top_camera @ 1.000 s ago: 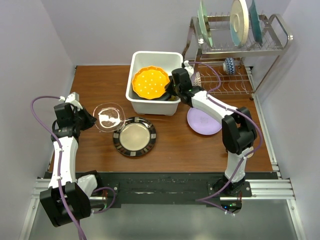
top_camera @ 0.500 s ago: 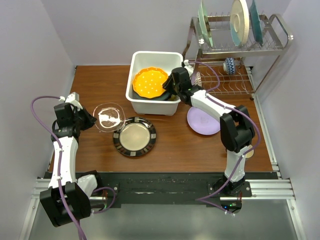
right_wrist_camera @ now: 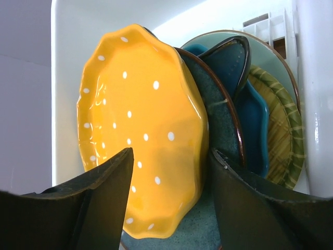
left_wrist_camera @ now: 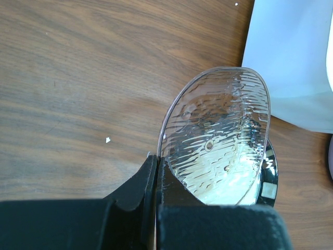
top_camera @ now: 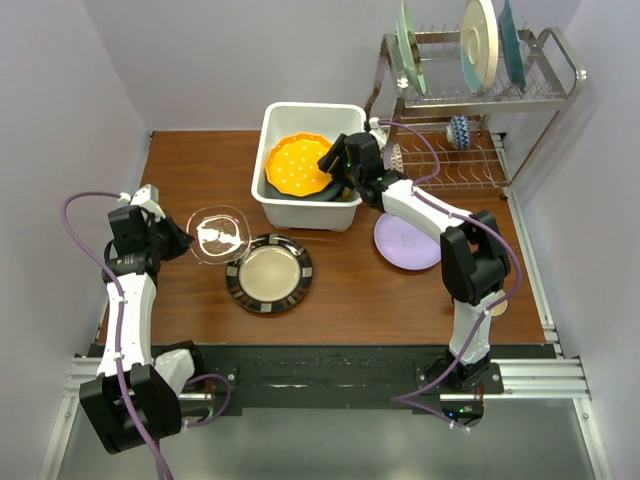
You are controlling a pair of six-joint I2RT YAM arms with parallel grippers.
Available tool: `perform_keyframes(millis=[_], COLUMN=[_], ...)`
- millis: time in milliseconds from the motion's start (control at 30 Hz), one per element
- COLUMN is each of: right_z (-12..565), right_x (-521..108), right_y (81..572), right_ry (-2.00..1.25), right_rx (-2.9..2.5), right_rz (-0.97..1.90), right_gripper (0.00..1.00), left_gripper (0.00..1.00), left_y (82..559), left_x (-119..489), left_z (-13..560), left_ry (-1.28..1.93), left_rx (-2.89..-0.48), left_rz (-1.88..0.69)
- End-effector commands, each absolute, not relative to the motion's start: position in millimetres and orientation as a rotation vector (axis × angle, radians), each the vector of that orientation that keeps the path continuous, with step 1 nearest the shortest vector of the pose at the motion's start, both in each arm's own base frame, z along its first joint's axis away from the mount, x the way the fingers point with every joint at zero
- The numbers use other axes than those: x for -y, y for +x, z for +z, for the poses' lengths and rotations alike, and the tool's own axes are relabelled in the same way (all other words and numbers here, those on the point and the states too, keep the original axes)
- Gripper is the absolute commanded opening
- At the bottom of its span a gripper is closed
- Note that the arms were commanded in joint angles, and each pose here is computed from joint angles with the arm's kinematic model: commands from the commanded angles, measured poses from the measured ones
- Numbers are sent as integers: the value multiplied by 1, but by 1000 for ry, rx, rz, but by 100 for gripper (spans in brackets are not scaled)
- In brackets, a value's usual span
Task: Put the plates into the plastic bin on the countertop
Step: Place the plate in the plastic bin.
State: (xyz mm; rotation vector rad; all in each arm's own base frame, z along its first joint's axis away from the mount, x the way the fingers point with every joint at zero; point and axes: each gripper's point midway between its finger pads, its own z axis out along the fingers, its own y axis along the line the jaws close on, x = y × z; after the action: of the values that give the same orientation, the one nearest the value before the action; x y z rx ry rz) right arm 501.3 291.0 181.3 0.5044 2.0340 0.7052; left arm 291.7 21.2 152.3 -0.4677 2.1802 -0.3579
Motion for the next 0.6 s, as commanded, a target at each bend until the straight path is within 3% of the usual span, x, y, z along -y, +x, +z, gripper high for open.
perform_keyframes(millis=[0, 567], right_z=[281, 291], right_x=[-265, -304], right_y=[516, 527], right_ry=[618, 516], right_rx=[-1744, -1709], right_rz=[863, 1064], right_gripper=[63, 68], left_gripper=[0, 0], left_y=[297, 297], left_x=[-23, -21], left_z=[158, 158], left_ry=[-431, -423], left_rx=[-2142, -2141], left_rz=[-361, -374])
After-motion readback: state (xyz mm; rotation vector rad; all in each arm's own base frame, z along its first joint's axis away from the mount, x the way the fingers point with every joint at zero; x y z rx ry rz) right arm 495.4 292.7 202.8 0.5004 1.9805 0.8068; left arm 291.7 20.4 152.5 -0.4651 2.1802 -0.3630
